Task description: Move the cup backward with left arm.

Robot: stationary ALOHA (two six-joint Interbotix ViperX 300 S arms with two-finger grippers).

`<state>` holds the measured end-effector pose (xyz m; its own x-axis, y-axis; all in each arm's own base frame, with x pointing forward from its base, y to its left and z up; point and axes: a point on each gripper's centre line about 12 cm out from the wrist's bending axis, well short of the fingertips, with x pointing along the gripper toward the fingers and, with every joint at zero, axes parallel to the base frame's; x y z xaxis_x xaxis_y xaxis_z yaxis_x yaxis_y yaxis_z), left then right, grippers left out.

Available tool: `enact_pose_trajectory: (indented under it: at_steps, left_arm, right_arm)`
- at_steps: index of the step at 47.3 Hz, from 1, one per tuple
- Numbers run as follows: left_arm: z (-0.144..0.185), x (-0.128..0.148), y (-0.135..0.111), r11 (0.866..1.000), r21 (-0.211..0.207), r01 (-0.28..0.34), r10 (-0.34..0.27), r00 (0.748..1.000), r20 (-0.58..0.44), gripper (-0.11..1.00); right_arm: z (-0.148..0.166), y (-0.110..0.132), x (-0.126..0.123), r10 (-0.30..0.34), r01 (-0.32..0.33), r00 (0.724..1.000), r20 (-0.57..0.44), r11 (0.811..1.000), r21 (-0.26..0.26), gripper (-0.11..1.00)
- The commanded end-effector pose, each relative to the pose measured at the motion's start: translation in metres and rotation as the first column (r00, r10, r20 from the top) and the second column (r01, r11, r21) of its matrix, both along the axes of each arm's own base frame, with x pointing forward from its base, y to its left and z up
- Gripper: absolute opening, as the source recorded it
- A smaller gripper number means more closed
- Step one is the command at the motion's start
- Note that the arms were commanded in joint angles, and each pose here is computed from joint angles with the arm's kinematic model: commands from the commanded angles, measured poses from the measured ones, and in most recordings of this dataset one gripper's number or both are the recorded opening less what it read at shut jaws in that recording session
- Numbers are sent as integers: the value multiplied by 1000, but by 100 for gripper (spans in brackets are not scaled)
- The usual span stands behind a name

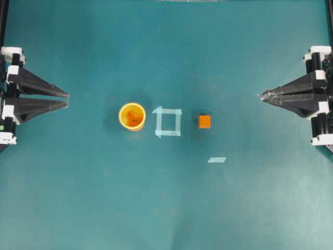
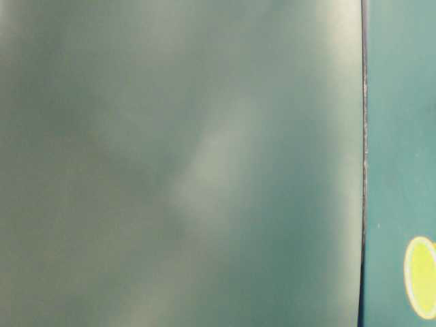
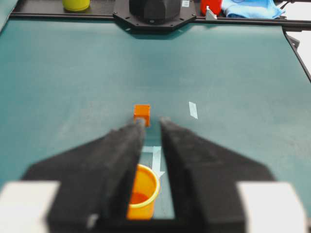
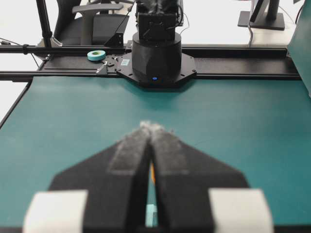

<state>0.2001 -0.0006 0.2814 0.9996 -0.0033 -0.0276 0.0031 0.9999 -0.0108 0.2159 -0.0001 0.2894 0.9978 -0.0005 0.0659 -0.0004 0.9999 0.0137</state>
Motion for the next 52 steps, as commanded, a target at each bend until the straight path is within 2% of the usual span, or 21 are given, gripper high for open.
enact_pose_trajectory:
  at_steps: [1,6,14,21,30,36,45,52]
  left_arm:
    - [3,2,0,1000,-2,1,-1,1000,2,27]
    - [2,2,0,1000,0,2,-2,1000,-3,38]
    - [-5,7,0,1000,0,2,-2,999,-37,38]
    - [-20,17,0,1000,-1,2,-2,995,-104,45]
    - [-38,31,0,1000,0,2,-2,982,-189,65]
    - [-50,41,0,1000,2,1,0,970,-244,74]
    - [-69,53,5,1000,28,-10,18,953,-302,75]
    - [-88,59,8,999,28,-21,29,951,-309,75]
  right_arm:
    - [13,0,3,1,-1,999,38,1000,3,0]
    - [14,0,3,2,-2,999,41,1000,2,0]
    - [15,0,3,1,-1,999,43,1000,3,0]
    - [16,0,3,2,-2,999,44,1000,2,0]
    - [17,0,3,1,-1,999,46,1000,3,0]
    - [18,0,4,1,-1,999,48,1000,5,0]
    - [18,0,3,1,-1,999,49,1000,5,0]
    - [19,0,4,1,-2,999,51,1000,6,0]
